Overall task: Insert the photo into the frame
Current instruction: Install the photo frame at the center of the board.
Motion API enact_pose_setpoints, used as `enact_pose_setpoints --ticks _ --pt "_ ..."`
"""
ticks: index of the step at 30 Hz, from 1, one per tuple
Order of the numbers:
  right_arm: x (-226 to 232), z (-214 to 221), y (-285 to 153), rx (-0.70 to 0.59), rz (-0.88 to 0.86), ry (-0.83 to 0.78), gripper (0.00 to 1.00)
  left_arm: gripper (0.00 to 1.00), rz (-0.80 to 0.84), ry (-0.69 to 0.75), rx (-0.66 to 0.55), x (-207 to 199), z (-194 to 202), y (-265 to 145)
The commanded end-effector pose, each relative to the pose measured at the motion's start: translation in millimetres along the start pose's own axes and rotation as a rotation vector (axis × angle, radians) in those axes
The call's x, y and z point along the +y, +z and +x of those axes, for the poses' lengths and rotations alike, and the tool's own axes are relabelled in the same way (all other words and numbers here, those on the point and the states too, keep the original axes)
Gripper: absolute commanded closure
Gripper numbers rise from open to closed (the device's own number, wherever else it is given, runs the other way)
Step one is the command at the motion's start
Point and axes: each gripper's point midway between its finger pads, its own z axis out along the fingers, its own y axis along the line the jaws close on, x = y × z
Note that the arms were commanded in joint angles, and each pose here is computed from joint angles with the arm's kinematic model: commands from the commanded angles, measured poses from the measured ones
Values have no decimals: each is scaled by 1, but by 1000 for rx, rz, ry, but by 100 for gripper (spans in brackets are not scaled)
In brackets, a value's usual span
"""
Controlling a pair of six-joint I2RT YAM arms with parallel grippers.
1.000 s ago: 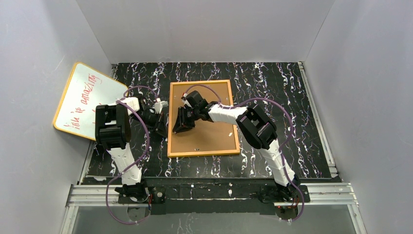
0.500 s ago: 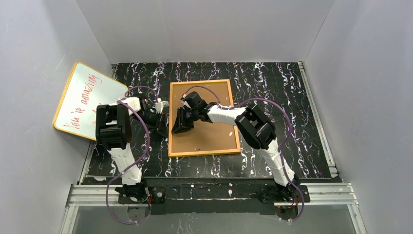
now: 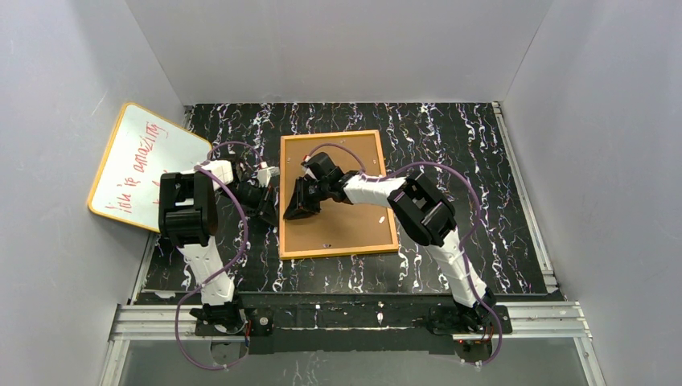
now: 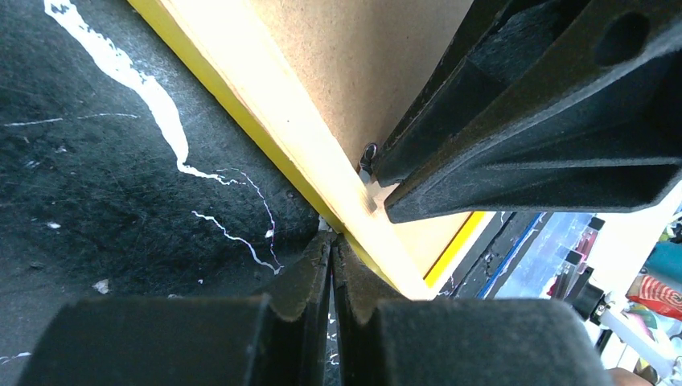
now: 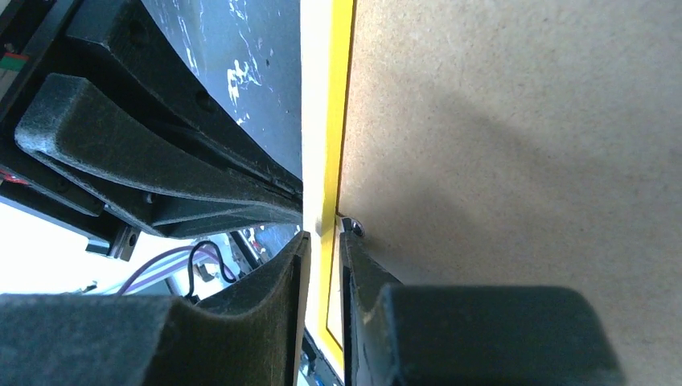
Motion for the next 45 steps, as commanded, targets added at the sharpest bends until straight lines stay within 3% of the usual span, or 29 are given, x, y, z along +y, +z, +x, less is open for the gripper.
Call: enact_pose_setpoints --ticks 1,5,8,15,22,32,34,37,39,45 --pt "15 -2 -3 -54 -27 -32 72 96 -30 55 34 0 4 2" --pt "39 -15 -32 -110 -55 -64 67 96 -62 57 23 2 -9 -14" --pt "45 -32 -49 -179 -22 -94 57 96 -123 26 -9 10 -29 -23" --pt "14 -91 -73 -278 24 -61 43 91 -122 -78 -126 30 -95 -19" --pt "-8 -157 -65 -337 47 -82 44 81 -54 -147 -169 45 -132 -4" --pt "-32 -190 -39 -352 19 -63 43 80 -14 -124 -178 44 -135 -1" --pt "-34 -193 -36 -357 9 -58 43 76 -7 -127 -185 41 -138 -4" --pt "-39 -195 -33 -372 16 -40 44 58 1 -91 -214 36 -151 -16" --pt "-42 -197 -32 -386 19 -33 44 53 9 -76 -230 34 -159 -20" --pt "-50 -202 -29 -415 38 -26 47 59 0 -87 -191 45 -156 -1"
